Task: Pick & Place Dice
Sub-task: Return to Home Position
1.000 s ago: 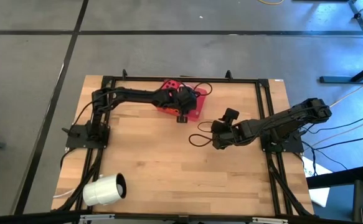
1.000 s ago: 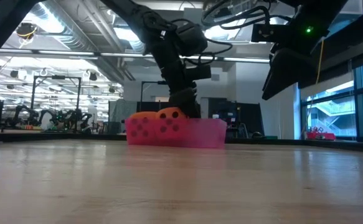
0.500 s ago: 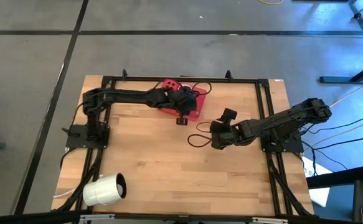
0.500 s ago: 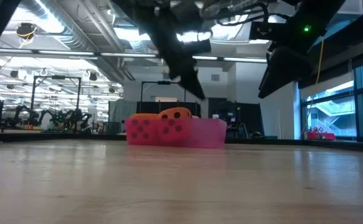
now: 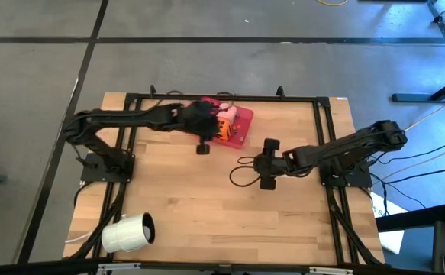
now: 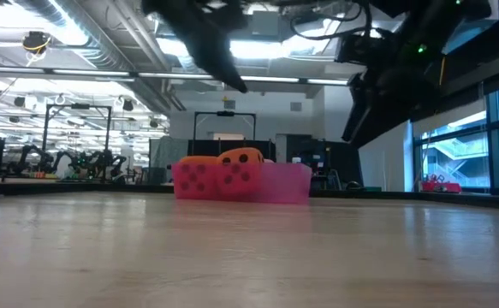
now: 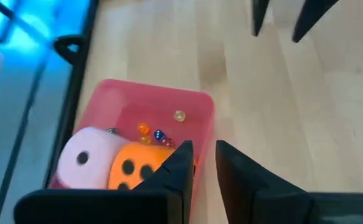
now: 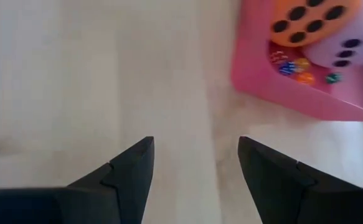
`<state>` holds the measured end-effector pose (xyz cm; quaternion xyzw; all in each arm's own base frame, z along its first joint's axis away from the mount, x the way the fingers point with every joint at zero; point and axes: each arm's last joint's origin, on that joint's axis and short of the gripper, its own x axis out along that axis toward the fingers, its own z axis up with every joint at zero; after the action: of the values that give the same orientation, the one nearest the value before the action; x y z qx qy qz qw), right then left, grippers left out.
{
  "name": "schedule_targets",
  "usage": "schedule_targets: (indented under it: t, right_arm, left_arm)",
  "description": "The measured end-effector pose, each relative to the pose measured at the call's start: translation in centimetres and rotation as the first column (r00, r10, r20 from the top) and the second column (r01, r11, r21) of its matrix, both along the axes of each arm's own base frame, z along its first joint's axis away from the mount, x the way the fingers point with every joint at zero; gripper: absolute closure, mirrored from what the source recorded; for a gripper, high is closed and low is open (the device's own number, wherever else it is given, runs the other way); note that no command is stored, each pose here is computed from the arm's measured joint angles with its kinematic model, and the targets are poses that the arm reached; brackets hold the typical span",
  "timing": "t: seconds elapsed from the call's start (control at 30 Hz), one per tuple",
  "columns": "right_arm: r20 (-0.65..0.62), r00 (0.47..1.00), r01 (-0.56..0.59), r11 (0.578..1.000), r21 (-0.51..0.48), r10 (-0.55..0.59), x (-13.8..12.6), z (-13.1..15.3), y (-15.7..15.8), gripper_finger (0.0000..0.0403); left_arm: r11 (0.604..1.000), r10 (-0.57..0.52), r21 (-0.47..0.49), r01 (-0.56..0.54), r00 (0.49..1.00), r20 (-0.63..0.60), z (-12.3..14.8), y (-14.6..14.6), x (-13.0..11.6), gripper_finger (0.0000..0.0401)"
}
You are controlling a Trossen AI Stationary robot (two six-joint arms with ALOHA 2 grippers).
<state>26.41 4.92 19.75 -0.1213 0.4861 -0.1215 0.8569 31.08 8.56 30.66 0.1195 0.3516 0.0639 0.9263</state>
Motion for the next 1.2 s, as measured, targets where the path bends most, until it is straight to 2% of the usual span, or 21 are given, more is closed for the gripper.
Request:
schedule_targets:
  t: [0.2,0.4,0.5,0.63,0.9,0.97,1.07,1.2]
  right_arm:
    - [0.039,0.994,-0.107,0.991,0.083,0.104,-0.9,1.9,0.1,0.0169]
    - [0.185,0.951,-0.251,0.968,-0.019,0.25,-2.6,5.9,-0.9,0.0169]
    - [0.299,0.905,-0.315,0.949,-0.005,0.302,-3.9,7.0,-2.0,0.0169]
    - [0.428,0.836,-0.404,0.913,0.055,0.344,-6.5,5.7,-3.2,0.0169]
    - [0.63,0.731,-0.314,0.949,-0.028,0.261,-10.3,2.4,-5.1,0.017]
    - [0.631,0.729,-0.309,0.95,-0.043,0.266,-10.6,1.7,-5.2,0.017]
    - [0.604,0.755,-0.284,0.958,-0.049,0.255,-10.9,0.6,-5.3,0.0173]
    - [0.59,0.775,-0.246,0.968,-0.052,0.229,-11.0,0.0,-5.6,0.02]
  left_arm:
    - [0.998,0.057,-0.014,-0.055,0.978,0.203,-1.7,-1.4,-5.1,0.0345]
    - [0.999,0.046,0.004,-0.05,0.937,0.348,-3.3,-3.3,-8.8,0.0345]
    - [0.996,0.061,0.031,-0.081,0.909,0.413,-3.5,-4.0,-10.3,0.0348]
    - [0.995,0.067,0.036,-0.096,0.871,0.486,-4.0,-4.8,-12.2,0.0352]
    - [0.996,0.063,0.019,-0.089,0.822,0.566,-5.7,-5.5,-15.0,0.0354]
    - [0.996,0.077,-0.002,-0.093,0.817,0.571,-6.0,-5.6,-15.3,0.0354]
    - [0.995,0.085,-0.014,-0.094,0.821,0.564,-6.5,-5.6,-15.6,0.0353]
    - [0.996,0.087,-0.022,-0.09,0.825,0.559,-6.6,-5.7,-15.6,0.0353]
